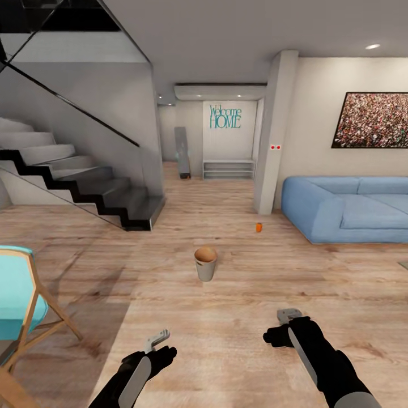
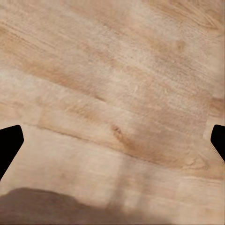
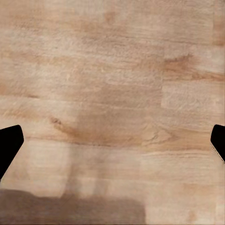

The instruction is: Put the three can of soda from the living room inside the tash can in the kitchen.

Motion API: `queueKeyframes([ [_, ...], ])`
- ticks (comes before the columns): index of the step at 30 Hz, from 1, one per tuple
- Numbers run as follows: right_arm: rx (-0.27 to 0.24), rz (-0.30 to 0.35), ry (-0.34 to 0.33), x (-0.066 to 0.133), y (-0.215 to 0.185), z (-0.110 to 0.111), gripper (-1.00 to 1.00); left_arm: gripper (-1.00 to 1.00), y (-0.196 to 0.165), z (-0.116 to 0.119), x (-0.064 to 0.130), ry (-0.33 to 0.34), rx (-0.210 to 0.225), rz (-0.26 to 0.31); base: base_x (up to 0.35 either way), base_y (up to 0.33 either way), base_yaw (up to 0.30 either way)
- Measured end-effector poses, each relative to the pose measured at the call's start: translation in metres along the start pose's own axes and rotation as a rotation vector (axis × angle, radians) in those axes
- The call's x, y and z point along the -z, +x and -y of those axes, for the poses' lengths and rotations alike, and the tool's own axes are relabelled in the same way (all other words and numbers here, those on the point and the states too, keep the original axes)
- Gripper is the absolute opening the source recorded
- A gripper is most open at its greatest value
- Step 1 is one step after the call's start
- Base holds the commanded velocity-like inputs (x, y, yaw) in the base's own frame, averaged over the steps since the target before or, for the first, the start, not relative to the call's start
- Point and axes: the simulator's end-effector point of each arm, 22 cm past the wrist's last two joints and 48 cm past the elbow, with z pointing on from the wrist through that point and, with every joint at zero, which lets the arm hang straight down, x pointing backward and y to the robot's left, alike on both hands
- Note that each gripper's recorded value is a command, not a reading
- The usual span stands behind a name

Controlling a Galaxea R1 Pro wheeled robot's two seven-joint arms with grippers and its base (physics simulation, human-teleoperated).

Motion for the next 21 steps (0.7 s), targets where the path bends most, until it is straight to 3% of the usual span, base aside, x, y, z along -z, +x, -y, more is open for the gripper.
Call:
queueKeyframes([
  [21, -0.004, -0.012, 0.004, -0.0009, 0.0027, 0.0011, 1.00, 1.00, -0.0001, -0.0002, 0.0000, -0.001, -0.002, 0.000, 0.346, 0.000, 0.000],
])
